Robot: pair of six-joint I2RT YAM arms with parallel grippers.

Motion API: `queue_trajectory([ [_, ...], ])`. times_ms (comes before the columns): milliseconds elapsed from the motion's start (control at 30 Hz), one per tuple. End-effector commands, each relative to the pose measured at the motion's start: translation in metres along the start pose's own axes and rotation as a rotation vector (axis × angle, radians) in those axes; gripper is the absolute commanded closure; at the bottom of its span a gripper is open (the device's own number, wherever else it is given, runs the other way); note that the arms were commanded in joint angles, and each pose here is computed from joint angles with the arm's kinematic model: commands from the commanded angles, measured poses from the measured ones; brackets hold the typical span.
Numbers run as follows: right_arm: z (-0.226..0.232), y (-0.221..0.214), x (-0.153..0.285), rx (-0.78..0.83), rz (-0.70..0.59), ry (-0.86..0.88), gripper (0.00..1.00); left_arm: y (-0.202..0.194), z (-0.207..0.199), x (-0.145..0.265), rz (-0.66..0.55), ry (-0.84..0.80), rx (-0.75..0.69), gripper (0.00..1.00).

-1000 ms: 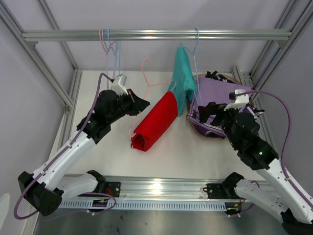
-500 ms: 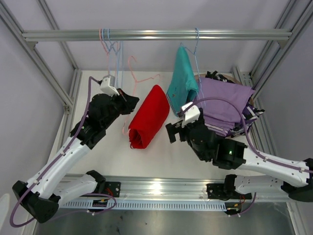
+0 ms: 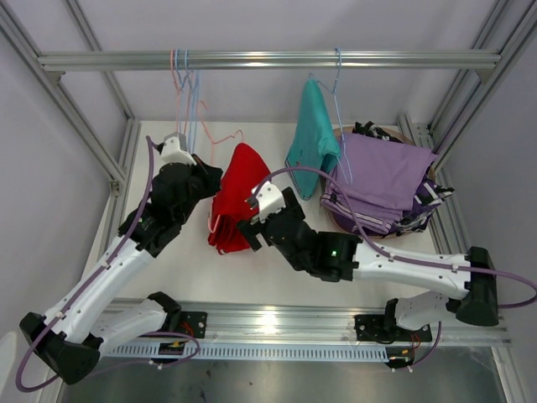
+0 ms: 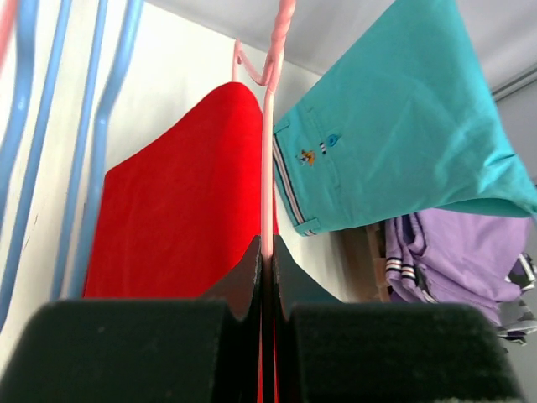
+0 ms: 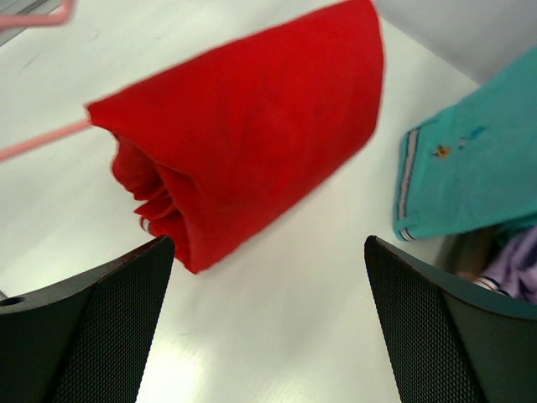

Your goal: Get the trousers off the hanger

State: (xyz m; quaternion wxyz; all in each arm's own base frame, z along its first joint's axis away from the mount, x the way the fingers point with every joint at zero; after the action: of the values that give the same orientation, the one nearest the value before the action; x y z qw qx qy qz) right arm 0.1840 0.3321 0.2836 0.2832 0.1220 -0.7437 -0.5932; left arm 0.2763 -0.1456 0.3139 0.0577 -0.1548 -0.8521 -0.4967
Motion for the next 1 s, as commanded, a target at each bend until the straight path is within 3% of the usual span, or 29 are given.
queue_trajectory([
  [0,0.025,0.031,-0.006,-0.058,-0.069,0.081,0.01,0.027,-0.008,0.002,-0.091,-0.003,0.030,1.00],
  [333,0.054,0.016,-0.032,-0.047,-0.062,0.121,0.00,0.023,-0.007,0.002,-0.076,-0.009,0.020,1.00],
  [633,0.029,0.014,-0.060,-0.126,-0.112,-0.049,0.01,0.024,-0.009,0.007,-0.076,-0.033,0.023,1.00],
  [967,0.009,0.015,-0.087,-0.194,-0.136,-0.092,0.01,0.025,-0.010,0.008,-0.070,-0.053,0.035,1.00],
])
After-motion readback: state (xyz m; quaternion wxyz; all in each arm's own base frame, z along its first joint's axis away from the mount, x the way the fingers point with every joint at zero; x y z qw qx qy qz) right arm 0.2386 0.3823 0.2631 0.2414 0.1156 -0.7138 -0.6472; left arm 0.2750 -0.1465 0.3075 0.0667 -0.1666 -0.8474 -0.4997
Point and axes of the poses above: each gripper's point midway between its finger pads, its own x axis back along the fingers, its own z axis along the line the jaws close on, y = z × x, the point moved 3 cm from there along x, back along the fingers, and after that the axes turned 1 degree about -x, right-handed, at the moved point
